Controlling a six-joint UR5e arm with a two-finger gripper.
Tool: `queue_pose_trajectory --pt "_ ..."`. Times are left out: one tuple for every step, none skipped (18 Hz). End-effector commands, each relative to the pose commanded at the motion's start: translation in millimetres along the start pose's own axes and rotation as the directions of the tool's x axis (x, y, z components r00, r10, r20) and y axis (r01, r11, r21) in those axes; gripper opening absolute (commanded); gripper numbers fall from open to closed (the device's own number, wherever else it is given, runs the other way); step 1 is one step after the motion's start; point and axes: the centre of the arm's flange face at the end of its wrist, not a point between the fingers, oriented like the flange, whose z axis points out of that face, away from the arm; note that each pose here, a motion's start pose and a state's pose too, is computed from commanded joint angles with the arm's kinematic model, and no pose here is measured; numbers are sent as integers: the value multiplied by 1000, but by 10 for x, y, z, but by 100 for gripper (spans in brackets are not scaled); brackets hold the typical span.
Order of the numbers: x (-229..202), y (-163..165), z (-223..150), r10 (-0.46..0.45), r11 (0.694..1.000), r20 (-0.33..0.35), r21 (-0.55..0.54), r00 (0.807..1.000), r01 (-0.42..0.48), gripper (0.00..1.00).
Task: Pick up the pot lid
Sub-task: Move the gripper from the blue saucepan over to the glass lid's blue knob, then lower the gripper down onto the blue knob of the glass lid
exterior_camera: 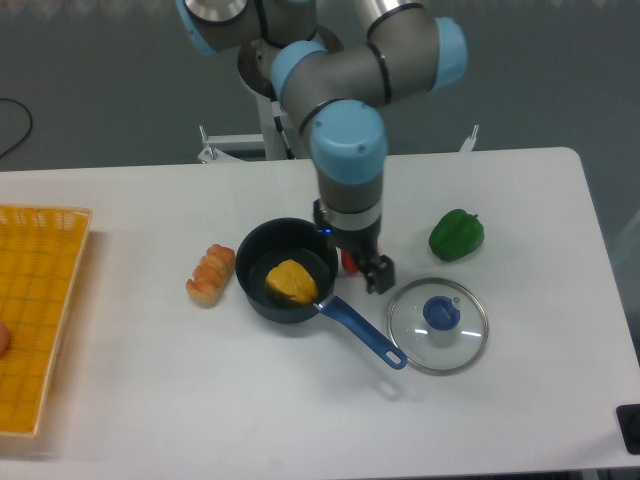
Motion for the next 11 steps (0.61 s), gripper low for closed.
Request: queue_pose_trajectory --pt "-51 91 32 -18 1000 -5 -2 1000 18 100" --pt "-107 161 128 -24 1000 -20 -7 1000 24 100" --pt "-166 253 185 -39 999 -24 -11 999 39 100" --pt "-235 287 215 -44 999 -24 -11 999 44 100" --pt "-286 295 282 -44 999 -30 -13 999 44 100" --pt "-331 290 309 -27 1000 -30 -15 999 27 100" --pt "-381 280 375 22 1000 -36 -16 999 -22 100" --pt "-415 279 434 92 995 -43 -20 995 -93 100" --pt "-444 279 477 142 989 -45 -24 989 -144 100" --pt "-474 282 509 164 986 -35 -23 986 -165 100" --pt "-502 286 543 173 985 -26 -23 985 -173 100"
